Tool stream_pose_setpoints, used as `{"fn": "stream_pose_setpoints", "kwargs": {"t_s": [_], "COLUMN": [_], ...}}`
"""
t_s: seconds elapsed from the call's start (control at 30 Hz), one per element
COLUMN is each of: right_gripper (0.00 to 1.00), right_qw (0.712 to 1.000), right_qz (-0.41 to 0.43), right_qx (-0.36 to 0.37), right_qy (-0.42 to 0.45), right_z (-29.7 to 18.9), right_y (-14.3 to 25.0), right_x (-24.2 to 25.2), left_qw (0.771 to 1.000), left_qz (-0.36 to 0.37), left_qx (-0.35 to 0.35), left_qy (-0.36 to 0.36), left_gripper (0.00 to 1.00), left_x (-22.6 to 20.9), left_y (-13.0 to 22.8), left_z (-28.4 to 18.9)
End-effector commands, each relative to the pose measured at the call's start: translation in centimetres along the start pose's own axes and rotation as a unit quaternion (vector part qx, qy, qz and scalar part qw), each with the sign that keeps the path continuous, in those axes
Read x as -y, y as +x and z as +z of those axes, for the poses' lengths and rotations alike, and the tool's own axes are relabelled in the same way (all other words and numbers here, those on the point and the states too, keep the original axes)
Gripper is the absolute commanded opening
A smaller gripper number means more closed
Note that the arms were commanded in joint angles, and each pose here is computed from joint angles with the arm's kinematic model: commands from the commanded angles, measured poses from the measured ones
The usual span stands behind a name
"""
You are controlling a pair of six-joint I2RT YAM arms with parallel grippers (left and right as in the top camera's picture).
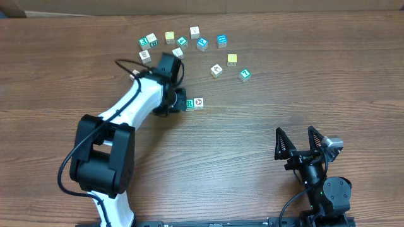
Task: Form a horizontal line
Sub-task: 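Move the left gripper to the upper-left over the pineapple block, then close the left gripper on the pineapple block and lift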
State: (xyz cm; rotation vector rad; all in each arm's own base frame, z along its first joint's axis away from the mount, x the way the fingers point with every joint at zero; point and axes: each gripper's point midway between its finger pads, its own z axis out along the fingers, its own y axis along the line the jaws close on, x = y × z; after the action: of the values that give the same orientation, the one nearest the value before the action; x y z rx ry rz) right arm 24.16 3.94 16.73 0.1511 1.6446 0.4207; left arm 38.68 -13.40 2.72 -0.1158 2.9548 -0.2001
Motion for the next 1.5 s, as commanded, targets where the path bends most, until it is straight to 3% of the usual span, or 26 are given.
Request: {"fn": "stream_pose_setpoints", "kwargs": {"t_s": [0.0,0.1,0.13,0.23,0.33,0.6,0.87,1.23,1.47], "right_gripper": [1.00,1.00,1.00,1.00,1.00,1.00,1.00,1.00,1.00], "right_qw": [1.000,1.000,1.000,1.000,1.000,1.000,1.000,1.000,1.000], "right_qz": [0.001,0.001,0.001,0.001,0.001,0.001,0.001,0.001,0.001], "right_qx": [0.008,0.008,0.008,0.008,0.008,0.008,0.008,0.008,0.008], "right_qy": [-0.001,-0.001,-0.001,-0.001,-0.001,-0.001,-0.001,-0.001,-0.001], "right_z": [-0.1,-0.1,-0.1,-0.1,-0.1,-0.1,-0.1,-0.1,-0.1], "right_y": [-0.3,-0.3,-0.3,-0.3,-0.3,-0.3,-0.3,-0.3,-0.3], "right_x": [0.0,0.0,0.0,0.0,0.0,0.0,0.0,0.0,0.0], "left_qw": [0.998,0.995,0.993,0.982,0.965,0.964,0.969,0.980,0.980], "left_qz": [0.005,0.001,-0.004,-0.016,-0.033,-0.039,-0.076,-0.124,-0.122], "left_qx": [0.058,0.096,0.118,0.184,0.244,0.233,0.190,0.157,0.154], "left_qy": [-0.013,-0.017,-0.023,-0.049,-0.093,-0.121,-0.137,-0.018,-0.012], "left_gripper": [0.04,0.11,0.17,0.50,0.63,0.66,0.61,0.53,0.52], "left_x": [-0.3,-0.4,-0.7,-1.6,-3.2,-5.0,-7.8,-8.9,-8.8], "left_y": [-5.4,-8.6,-9.8,-12.8,-15.1,-16.6,-17.5,-19.6,-19.8], "left_z": [-5.4,-10.9,-12.9,-17.4,-19.9,-16.3,-9.8,-2.2,-0.2]}}
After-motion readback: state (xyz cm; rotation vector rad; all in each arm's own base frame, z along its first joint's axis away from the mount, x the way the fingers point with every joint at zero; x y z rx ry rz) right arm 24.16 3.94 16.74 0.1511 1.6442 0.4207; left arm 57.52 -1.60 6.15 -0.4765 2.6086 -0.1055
